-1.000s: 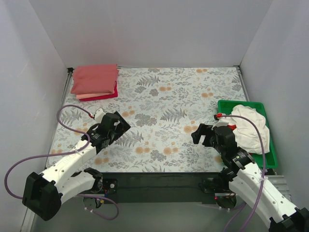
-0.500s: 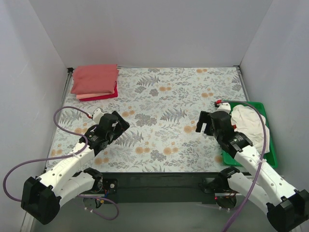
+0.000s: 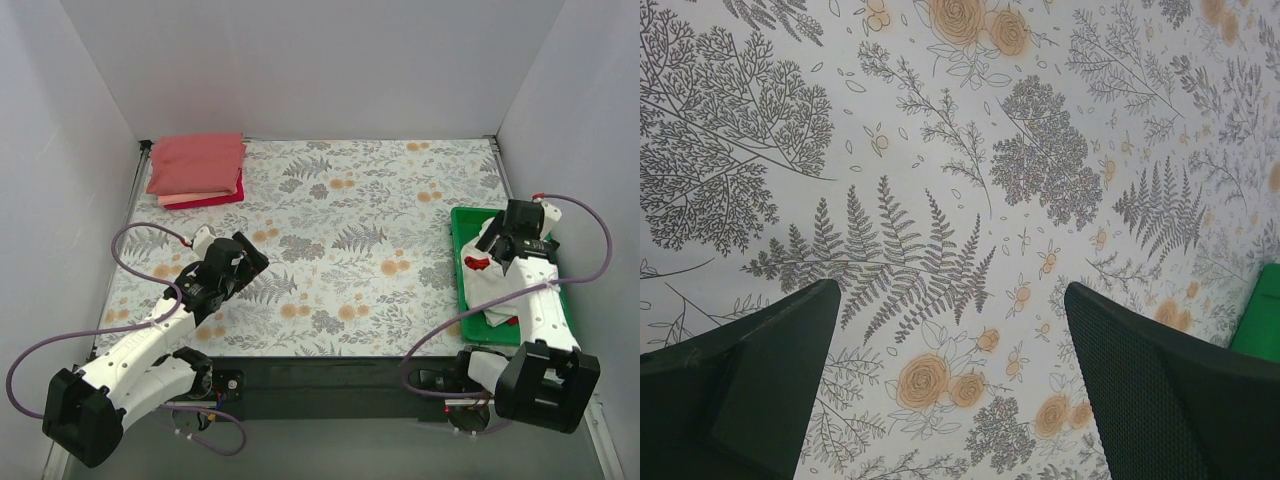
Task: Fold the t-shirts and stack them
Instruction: Grab the tshirt from the pile
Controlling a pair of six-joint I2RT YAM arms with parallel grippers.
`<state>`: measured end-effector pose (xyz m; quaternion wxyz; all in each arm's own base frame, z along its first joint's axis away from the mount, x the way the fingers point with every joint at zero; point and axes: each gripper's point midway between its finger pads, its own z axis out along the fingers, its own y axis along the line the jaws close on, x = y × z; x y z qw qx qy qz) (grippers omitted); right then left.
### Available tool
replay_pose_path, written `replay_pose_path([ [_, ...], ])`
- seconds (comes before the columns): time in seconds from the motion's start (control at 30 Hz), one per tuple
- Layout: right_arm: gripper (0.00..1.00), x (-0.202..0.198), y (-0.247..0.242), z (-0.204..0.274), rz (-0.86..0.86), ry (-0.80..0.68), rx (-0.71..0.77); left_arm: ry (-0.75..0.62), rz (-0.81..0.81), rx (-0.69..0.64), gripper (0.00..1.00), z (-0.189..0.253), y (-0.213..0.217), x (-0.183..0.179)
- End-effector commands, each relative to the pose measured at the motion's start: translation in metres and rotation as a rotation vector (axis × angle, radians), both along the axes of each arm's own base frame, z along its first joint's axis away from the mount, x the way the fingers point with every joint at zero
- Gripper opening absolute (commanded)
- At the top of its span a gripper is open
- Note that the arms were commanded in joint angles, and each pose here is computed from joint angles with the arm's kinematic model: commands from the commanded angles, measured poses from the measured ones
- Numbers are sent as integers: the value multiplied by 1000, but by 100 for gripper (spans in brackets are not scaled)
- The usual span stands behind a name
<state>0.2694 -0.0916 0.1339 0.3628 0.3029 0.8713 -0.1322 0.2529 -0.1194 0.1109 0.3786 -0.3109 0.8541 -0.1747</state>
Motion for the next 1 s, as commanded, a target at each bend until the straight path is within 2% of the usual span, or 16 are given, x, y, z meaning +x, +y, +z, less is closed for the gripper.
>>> replay_pose_path([
  [0.0,98,-1,-24,-1,-38,46,31,-28,-21,-2,95,4,-3,2],
  [0.2,98,-21,-59,-31,-226,121,83,-39,-30,1,95,4,-4,4],
  [0.43,97,-19,-45,-71,-168,130,211,-25,-53,17,95,-1,-8,9],
  [0.53,90,-15,-35,-91,-128,140,267,-5,-58,25,95,-7,-9,8],
  [0.57,83,-14,-34,-94,-125,136,274,-3,-50,34,95,-8,-8,9],
  [0.63,56,-11,-31,-90,-108,115,286,-1,-45,36,95,-7,-7,10],
  [0.67,26,-5,-33,-80,-103,79,273,-1,-55,30,95,-6,-10,10],
  [0.7,17,1,-37,-63,-99,29,249,1,-61,22,95,-5,-12,10],
  [0.73,12,4,-40,-20,-78,-43,197,-4,-61,18,95,-4,-11,9],
  [0.77,12,8,-43,-6,-72,-77,179,-1,-61,20,95,-5,-11,9],
  [0.83,7,5,-43,13,-68,-96,156,-6,-71,10,95,-4,-14,9],
  [0.9,1,9,-44,49,-39,-175,116,-11,-87,2,96,-3,-16,9],
  [0.97,1,10,-39,78,-6,-239,97,-16,-93,-1,95,-3,-17,8],
])
